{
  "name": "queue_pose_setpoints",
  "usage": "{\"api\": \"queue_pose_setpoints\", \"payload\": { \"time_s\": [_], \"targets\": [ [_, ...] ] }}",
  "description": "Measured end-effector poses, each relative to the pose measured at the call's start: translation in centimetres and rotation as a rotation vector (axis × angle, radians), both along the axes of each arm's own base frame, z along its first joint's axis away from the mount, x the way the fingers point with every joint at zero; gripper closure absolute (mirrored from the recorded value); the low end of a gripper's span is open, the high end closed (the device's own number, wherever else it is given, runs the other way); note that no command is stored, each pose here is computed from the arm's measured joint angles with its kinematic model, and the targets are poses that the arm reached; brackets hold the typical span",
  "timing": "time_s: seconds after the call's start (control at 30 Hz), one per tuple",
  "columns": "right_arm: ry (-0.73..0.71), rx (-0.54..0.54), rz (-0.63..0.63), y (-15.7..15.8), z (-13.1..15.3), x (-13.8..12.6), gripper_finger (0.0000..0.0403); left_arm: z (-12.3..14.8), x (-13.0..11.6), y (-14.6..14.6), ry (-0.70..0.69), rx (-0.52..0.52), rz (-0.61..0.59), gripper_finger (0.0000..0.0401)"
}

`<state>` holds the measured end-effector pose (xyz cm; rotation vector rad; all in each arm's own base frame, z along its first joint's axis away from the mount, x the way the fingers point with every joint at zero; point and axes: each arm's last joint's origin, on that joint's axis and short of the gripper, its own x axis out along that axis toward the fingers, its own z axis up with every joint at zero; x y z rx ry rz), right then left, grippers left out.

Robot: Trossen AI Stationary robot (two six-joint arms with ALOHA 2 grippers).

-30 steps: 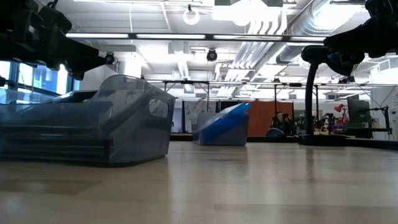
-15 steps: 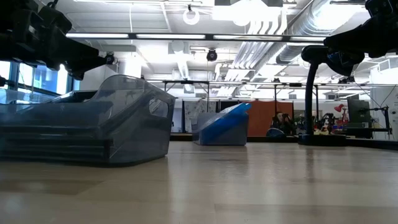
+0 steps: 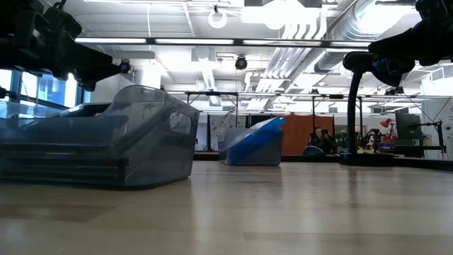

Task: Pick & place jewel cases by type
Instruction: Return to Home Position

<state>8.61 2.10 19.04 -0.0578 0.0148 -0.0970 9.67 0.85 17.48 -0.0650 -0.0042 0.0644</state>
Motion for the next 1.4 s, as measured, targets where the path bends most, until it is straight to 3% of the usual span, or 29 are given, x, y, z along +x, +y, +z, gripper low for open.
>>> {"api": "queue_pose_setpoints", "payload": {
  "time_s": [1.4],
  "targets": [
    [0.000, 0.000, 0.000, 0.00, 0.00, 0.00, 0.0395, 0.00, 0.00, 0.00, 0.000, 0.000, 0.000, 0.0215]
  ]
}}
